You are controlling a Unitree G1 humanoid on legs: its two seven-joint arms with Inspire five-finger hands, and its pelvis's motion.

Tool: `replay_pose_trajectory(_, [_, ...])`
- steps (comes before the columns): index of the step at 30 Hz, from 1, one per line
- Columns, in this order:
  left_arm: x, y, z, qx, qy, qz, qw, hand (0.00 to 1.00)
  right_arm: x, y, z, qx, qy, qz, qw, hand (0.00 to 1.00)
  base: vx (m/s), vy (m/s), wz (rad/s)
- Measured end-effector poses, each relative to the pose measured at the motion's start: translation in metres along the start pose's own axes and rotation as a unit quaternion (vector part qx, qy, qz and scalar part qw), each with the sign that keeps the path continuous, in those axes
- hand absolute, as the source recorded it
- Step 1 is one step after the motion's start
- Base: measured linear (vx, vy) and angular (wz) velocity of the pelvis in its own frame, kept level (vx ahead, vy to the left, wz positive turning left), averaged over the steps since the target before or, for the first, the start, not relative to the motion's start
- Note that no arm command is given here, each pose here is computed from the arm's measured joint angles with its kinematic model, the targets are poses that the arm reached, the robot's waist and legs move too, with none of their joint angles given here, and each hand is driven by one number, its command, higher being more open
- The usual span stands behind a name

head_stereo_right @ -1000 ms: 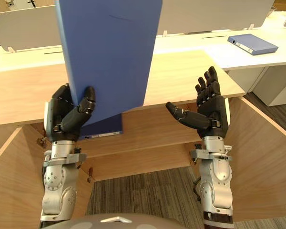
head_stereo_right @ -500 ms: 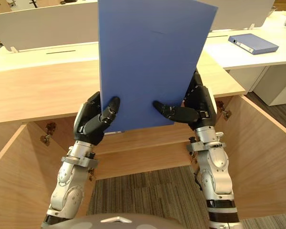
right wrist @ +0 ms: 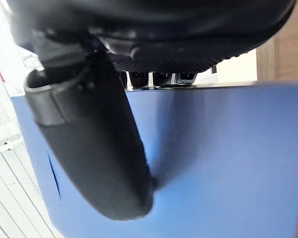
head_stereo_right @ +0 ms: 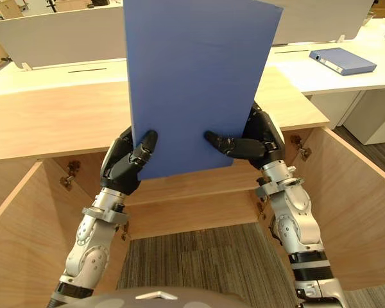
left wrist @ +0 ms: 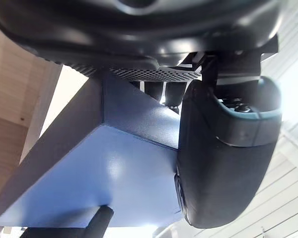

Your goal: Walk over to the cabinet, pick up the folder, carry it to the office cabinet, place the folder inside the office cabinet, then close the office cabinet door

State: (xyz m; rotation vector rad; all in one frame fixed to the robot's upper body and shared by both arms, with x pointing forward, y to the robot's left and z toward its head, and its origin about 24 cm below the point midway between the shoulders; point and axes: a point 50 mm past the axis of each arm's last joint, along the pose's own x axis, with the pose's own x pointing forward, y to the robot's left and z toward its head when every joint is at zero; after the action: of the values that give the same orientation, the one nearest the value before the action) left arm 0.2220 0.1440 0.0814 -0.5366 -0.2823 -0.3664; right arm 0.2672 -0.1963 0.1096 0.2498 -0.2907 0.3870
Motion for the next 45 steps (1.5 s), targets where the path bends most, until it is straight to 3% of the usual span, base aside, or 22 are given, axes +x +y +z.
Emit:
replay_pose_trajectory(11, [-0.001, 0.002, -0.005, 0.059, 0.017, 0.007, 0.998, 1.00, 0.004, 0.010, -0.008, 0.021, -0.011, -0.012, 1.000, 0.00, -0.03, 0.003, 0.00])
replay_pose_trajectory(26, [-0.008, 0.015, 0.024, 0.174, -0.076, 0.167, 0.967, 1.00, 0.002, 0.037, -0.013, 0.039, -0.047, -0.043, 0.997, 0.00, 0.00, -0.004, 0.06])
replay_pose_trajectory(35, [-0.052, 0.043, 0.031, 0.198, -0.085, 0.326, 0.921, 1.00, -0.014, 0.040, -0.005, 0.004, -0.064, -0.092, 0.994, 0.00, -0.01, -0.003, 0.09])
replay_pose_trajectory(40, [-0.099, 0.072, 0.009, 0.201, 0.002, 0.434, 0.878, 1.00, -0.026, 0.035, 0.014, -0.054, -0.107, -0.157, 0.980, 0.00, 0.02, -0.002, 0.06])
replay_pose_trajectory(45, [-0.116, 0.076, -0.016, 0.208, 0.082, 0.452, 0.863, 1.00, -0.030, 0.036, 0.015, -0.094, -0.102, -0.172, 0.975, 0.00, 0.01, -0.004, 0.07])
